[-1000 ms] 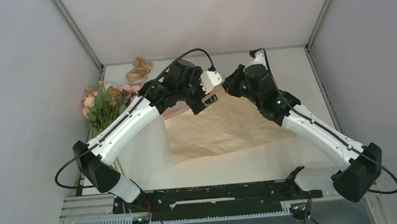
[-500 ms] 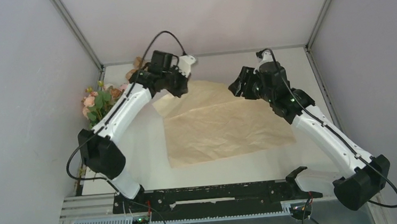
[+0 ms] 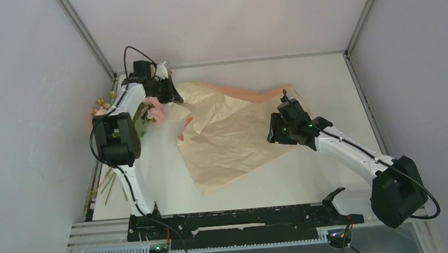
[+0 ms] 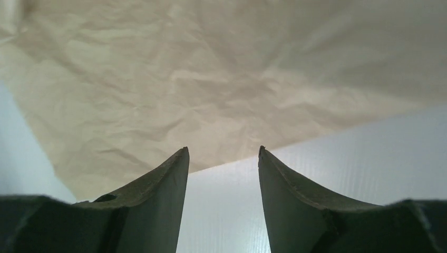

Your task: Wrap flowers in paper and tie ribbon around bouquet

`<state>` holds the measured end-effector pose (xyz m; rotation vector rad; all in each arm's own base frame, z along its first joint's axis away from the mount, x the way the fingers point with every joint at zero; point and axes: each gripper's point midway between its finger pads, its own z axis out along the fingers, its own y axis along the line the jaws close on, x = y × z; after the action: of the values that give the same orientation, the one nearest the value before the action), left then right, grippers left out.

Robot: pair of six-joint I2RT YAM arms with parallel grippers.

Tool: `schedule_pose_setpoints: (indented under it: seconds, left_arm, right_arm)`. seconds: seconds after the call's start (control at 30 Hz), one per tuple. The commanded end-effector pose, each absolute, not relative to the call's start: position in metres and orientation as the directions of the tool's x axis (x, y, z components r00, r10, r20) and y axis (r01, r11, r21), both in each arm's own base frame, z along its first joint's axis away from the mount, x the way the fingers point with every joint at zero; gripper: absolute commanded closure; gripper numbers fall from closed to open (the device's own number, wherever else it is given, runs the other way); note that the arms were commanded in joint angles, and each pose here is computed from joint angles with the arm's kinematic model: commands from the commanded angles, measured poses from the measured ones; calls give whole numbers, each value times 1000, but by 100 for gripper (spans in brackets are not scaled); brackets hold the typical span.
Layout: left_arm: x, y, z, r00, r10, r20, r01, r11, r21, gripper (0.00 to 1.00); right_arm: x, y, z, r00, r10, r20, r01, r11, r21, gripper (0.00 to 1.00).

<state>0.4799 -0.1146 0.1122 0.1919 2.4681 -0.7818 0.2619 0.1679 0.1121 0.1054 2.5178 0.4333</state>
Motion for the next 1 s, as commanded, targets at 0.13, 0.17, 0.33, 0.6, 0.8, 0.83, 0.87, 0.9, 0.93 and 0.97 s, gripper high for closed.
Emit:
schedule_pose_setpoints:
  seconds: [0.13,0.17,0.33,0.6,0.8,0.83,0.87,0.9,0.93,0.97]
  left_arm:
    - [472,-97,100,-845,42,-534,321,838,-441,100]
    - [466,-94,91,-856,55,-514,314,845,-433,100]
    - [445,-83,64,-881,100,-463,304,870,-389,100]
    - [406,-97,47,-862,301,-408,441,842,-311,96]
    - [388,-162,44,-741,533,-409,648,726,-229,94]
    - [390,-172,46,-722,552,-418,669,710,-219,94]
    - [394,-180,48,-702,570,-427,688,697,-202,94]
    - [398,-186,49,-681,590,-434,707,685,-178,94]
    - [404,-189,51,-663,606,-439,719,678,-152,94]
    - [409,-191,52,-653,618,-439,727,673,-134,94]
  right_arm:
    - [306,145,88,-790,289,-540,139,943,301,41]
    - [312,137,79,-791,308,-528,171,941,292,42]
    - [342,94,47,-772,394,-499,305,918,253,45]
    - [352,23,34,-739,491,-462,472,866,165,45]
    - [336,-24,65,-653,540,-531,569,813,125,41]
    - [334,-29,74,-628,551,-550,584,801,135,40]
    - [330,-34,81,-605,560,-566,594,791,148,40]
    - [328,-36,89,-583,566,-583,598,784,164,40]
    - [326,-38,98,-561,567,-604,600,780,175,40]
    - [324,-39,105,-544,566,-619,599,779,186,39]
